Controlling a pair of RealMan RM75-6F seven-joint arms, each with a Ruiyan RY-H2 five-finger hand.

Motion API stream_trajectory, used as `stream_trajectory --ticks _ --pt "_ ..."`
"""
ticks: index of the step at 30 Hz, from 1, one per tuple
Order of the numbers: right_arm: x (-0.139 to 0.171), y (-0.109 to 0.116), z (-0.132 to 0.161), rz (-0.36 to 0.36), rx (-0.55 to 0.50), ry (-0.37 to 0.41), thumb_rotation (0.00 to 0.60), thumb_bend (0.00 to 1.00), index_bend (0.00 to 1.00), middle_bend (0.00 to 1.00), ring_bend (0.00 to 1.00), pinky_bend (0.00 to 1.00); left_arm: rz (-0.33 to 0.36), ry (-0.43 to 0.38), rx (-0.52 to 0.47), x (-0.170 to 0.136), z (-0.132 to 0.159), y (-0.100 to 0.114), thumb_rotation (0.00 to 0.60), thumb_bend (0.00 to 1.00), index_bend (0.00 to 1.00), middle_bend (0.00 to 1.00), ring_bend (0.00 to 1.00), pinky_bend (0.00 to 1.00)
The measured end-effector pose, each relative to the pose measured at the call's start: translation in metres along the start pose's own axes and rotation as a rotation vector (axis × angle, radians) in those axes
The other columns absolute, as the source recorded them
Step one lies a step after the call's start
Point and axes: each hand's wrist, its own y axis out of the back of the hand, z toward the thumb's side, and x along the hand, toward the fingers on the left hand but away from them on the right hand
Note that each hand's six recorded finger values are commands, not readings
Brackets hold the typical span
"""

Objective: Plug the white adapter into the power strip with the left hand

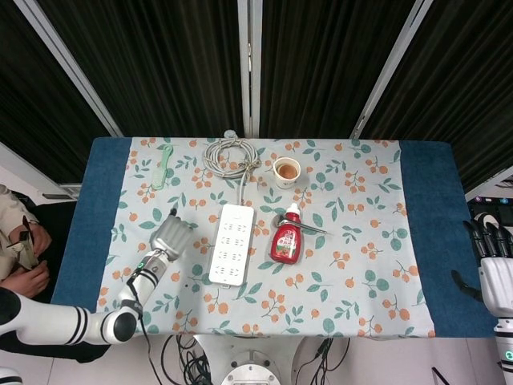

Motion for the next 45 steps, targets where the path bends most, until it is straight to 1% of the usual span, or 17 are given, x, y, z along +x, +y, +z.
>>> stream_trajectory --ticks 6,12,14,17,18,20,22,23,24,27,30,31,34,37,45 --pt "0.000 0.000 -0.001 -0.001 -0.001 -0.003 0.600 0.18 0.00 0.06 0.00 0.00 0.005 0.003 -0.009 -0.002 -0.001 0.002 0.600 0.35 0.30 0.37 0.31 0.17" --pt "-0.002 0.000 0.000 -0.001 -0.005 0.003 0.600 0.18 0.00 0.07 0.00 0.00 0.012 -0.002 -0.017 -0.006 -0.001 0.002 0.600 0.33 0.27 0.35 0.30 0.17" --pt "-0.002 0.000 0.000 -0.002 -0.005 0.003 0.600 0.18 0.00 0.07 0.00 0.00 0.018 0.000 -0.025 -0.007 -0.002 0.003 0.600 0.30 0.24 0.33 0.30 0.17" --pt "-0.002 0.001 0.000 -0.004 -0.004 0.004 0.600 0.18 0.00 0.07 0.00 0.00 0.036 0.006 -0.055 -0.009 -0.005 0.006 0.600 0.21 0.18 0.28 0.25 0.16" --pt "-0.002 0.001 0.000 -0.006 -0.003 0.004 0.600 0.18 0.00 0.07 0.00 0.00 0.046 0.009 -0.078 -0.010 -0.006 0.007 0.600 0.18 0.17 0.27 0.24 0.16" --pt "-0.002 0.002 -0.001 -0.009 -0.003 0.003 0.600 0.18 0.00 0.07 0.00 0.00 0.062 0.010 -0.129 -0.011 -0.008 0.009 0.600 0.16 0.18 0.27 0.24 0.15" --pt "-0.002 0.004 -0.002 -0.012 -0.001 0.002 0.600 0.18 0.00 0.07 0.00 0.00 0.083 0.007 -0.214 -0.012 -0.011 0.010 0.600 0.16 0.19 0.27 0.24 0.15" --pt "-0.002 0.004 -0.002 -0.013 -0.001 0.002 0.600 0.18 0.00 0.07 0.00 0.00 0.094 0.003 -0.257 -0.013 -0.012 0.010 0.600 0.16 0.22 0.27 0.24 0.15" --pt "-0.002 0.005 -0.001 -0.014 0.001 0.003 0.600 0.18 0.00 0.07 0.00 0.00 0.111 -0.002 -0.317 -0.013 -0.014 0.010 0.600 0.16 0.23 0.27 0.24 0.15" --pt "-0.003 0.006 0.000 -0.017 0.001 0.010 0.600 0.18 0.00 0.07 0.00 0.00 0.161 -0.020 -0.470 -0.014 -0.020 0.008 0.600 0.21 0.30 0.33 0.24 0.16" --pt "-0.004 0.006 0.002 -0.014 0.000 0.017 0.600 0.18 0.00 0.07 0.00 0.00 0.215 -0.046 -0.592 -0.014 -0.025 0.003 0.600 0.25 0.33 0.35 0.24 0.16" --pt "-0.005 0.005 0.003 -0.013 0.000 0.018 0.600 0.17 0.00 0.07 0.00 0.00 0.230 -0.054 -0.618 -0.014 -0.027 0.000 0.600 0.26 0.33 0.36 0.24 0.16" --pt "-0.005 0.005 0.004 -0.008 -0.001 0.021 0.600 0.18 0.00 0.07 0.00 0.00 0.260 -0.069 -0.659 -0.013 -0.031 -0.013 0.600 0.27 0.34 0.36 0.24 0.16" --pt "-0.005 0.005 0.005 -0.009 0.001 0.023 0.600 0.18 0.00 0.07 0.00 0.00 0.248 -0.070 -0.668 -0.012 -0.028 -0.030 0.600 0.27 0.34 0.36 0.24 0.16" --pt "-0.005 0.005 0.006 -0.004 0.001 0.022 0.600 0.17 0.00 0.07 0.00 0.00 0.232 -0.064 -0.650 -0.012 -0.026 -0.037 0.600 0.28 0.36 0.37 0.24 0.17"
